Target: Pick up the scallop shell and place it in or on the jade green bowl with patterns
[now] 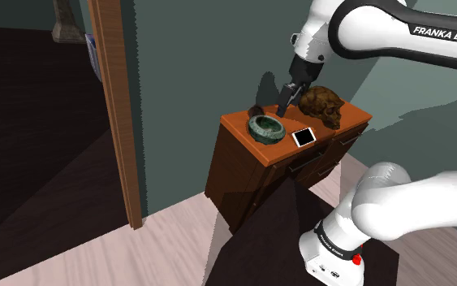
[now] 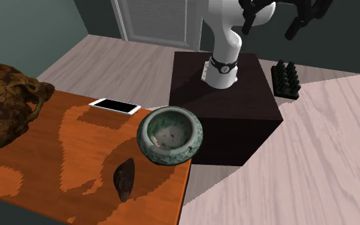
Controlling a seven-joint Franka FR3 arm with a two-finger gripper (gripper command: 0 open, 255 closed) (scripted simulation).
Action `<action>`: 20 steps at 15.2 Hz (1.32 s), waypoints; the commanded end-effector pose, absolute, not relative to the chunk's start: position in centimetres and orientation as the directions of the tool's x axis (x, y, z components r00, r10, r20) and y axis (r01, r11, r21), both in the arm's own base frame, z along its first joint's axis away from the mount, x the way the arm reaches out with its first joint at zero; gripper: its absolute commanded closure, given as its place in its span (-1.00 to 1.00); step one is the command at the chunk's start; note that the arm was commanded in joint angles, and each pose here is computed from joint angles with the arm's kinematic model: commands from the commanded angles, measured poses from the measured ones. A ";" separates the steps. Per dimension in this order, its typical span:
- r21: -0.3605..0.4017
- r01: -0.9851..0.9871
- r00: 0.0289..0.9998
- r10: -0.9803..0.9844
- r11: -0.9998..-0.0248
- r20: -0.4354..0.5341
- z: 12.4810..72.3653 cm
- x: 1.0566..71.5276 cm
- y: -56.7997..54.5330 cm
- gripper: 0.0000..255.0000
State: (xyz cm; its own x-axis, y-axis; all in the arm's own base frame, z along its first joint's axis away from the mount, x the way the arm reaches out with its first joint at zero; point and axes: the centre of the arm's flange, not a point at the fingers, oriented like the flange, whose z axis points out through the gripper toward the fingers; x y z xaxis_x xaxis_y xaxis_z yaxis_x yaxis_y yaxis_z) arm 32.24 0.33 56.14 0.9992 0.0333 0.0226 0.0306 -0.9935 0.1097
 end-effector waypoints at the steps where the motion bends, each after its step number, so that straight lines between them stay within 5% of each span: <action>1: 0.110 0.031 0.999 0.033 -0.993 0.023 56.1 32.2 0.3 -1.00; 20: 0.224 -0.016 0.999 -0.005 -0.974 0.049 43.9 45.5 -15.2 -1.00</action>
